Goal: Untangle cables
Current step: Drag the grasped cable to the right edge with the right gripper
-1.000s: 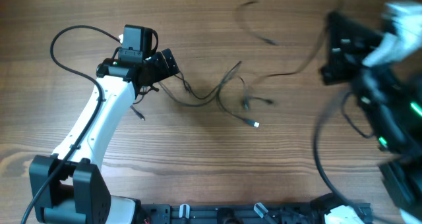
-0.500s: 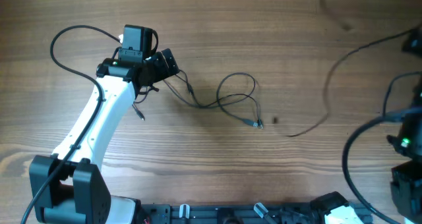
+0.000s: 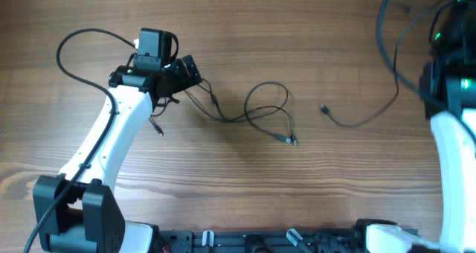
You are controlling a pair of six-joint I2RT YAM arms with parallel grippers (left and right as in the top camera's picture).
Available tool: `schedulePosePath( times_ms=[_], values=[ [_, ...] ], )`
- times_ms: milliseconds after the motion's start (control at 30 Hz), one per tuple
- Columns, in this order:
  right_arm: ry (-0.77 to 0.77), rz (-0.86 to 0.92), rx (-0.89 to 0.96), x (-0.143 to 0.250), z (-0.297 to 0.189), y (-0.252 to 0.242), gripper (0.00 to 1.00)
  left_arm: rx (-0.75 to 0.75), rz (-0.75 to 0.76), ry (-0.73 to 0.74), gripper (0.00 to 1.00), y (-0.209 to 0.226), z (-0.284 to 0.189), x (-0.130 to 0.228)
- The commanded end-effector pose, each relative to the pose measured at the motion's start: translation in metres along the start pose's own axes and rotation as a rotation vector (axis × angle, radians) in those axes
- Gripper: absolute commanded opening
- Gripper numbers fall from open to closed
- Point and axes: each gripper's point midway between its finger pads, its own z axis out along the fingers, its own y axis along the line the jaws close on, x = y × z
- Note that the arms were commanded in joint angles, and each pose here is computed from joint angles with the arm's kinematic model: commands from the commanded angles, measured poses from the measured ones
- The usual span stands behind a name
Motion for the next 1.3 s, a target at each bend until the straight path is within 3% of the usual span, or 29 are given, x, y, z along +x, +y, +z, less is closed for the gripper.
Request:
schedulePosePath(
  times_ms=[0, 67, 200, 233, 367, 467, 533, 633, 733, 767, 800, 833, 900, 933, 967, 1100, 1167, 1200, 1233, 1267],
  values=[
    [0.014, 0.485, -0.243, -0.004, 0.03, -0.002, 0.04, -0.012, -0.003, -0.003, 1.0, 0.003, 0.002, -0.002],
    [0.033, 0.666, -0.273, -0.009, 0.041, -0.029, 0.04, -0.012, -0.003, -0.003, 1.0, 0.003, 0.002, -0.001],
    [0.22, 0.641, -0.285, 0.022, 0.051, -0.079, 0.04, -0.012, -0.003, -0.003, 1.0, 0.003, 0.002, -0.002],
    [0.321, 0.65, -0.244, 0.046, 0.051, -0.095, 0.04, -0.012, -0.003, -0.003, 1.0, 0.003, 0.002, -0.002],
    [0.79, 0.647, 0.202, 0.195, 0.01, -0.197, 0.04, -0.012, -0.003, -0.003, 1.0, 0.003, 0.002, -0.002],
    [1.097, 0.557, 0.329, 0.287, -0.036, -0.23, 0.04, -0.012, -0.003, -0.003, 1.0, 0.003, 0.002, -0.002],
    [1.232, 0.526, 0.37, 0.321, -0.062, -0.242, 0.04, -0.012, -0.003, -0.003, 1.0, 0.003, 0.002, -0.002],
    [1.353, 0.39, 0.417, 0.343, -0.091, -0.261, 0.04, -0.012, -0.003, -0.003, 1.0, 0.003, 0.002, -0.002],
    [1.429, 0.101, 0.76, 0.332, -0.141, -0.32, 0.04, -0.012, -0.003, -0.003, 1.0, 0.003, 0.002, -0.001],
    [1.442, 0.071, 0.8, 0.33, -0.148, -0.326, 0.04, -0.012, -0.003, -0.003, 1.0, 0.003, 0.002, -0.001],
    [1.448, 0.079, 0.81, 0.33, -0.151, -0.325, 0.5, -0.012, -0.003, -0.003, 1.0, 0.003, 0.002, -0.001],
    [1.449, 0.084, 0.804, 0.33, -0.15, -0.324, 0.73, -0.012, -0.003, -0.003, 1.0, 0.003, 0.002, -0.002],
    [1.446, 0.087, 0.799, 0.331, -0.149, -0.323, 0.93, -0.012, -0.003, -0.003, 1.0, 0.003, 0.002, -0.001],
    [1.45, 0.097, 0.79, 0.332, -0.149, -0.322, 0.99, -0.012, -0.003, -0.003, 1.0, 0.003, 0.002, -0.001],
    [1.455, 0.11, 0.778, 0.333, -0.148, -0.319, 1.0, -0.012, -0.003, -0.003, 1.0, 0.003, 0.002, -0.002],
    [1.511, 0.187, 0.609, 0.342, -0.144, -0.294, 1.0, -0.012, -0.003, -0.003, 1.0, 0.003, 0.002, -0.002],
    [1.518, 0.205, 0.163, 0.349, -0.121, -0.243, 0.94, -0.012, -0.003, -0.003, 1.0, 0.003, 0.002, -0.001],
    [1.496, 0.22, 0.049, 0.349, -0.113, -0.227, 0.81, -0.012, -0.003, -0.003, 1.0, 0.003, 0.002, -0.002],
    [1.475, 0.22, 0.027, 0.349, -0.107, -0.223, 0.51, -0.012, -0.003, -0.003, 1.0, 0.003, 0.002, -0.002],
    [1.445, 0.208, 0.021, 0.349, -0.1, -0.223, 0.08, -0.012, -0.003, -0.003, 1.0, 0.003, 0.002, -0.002]
  ],
)
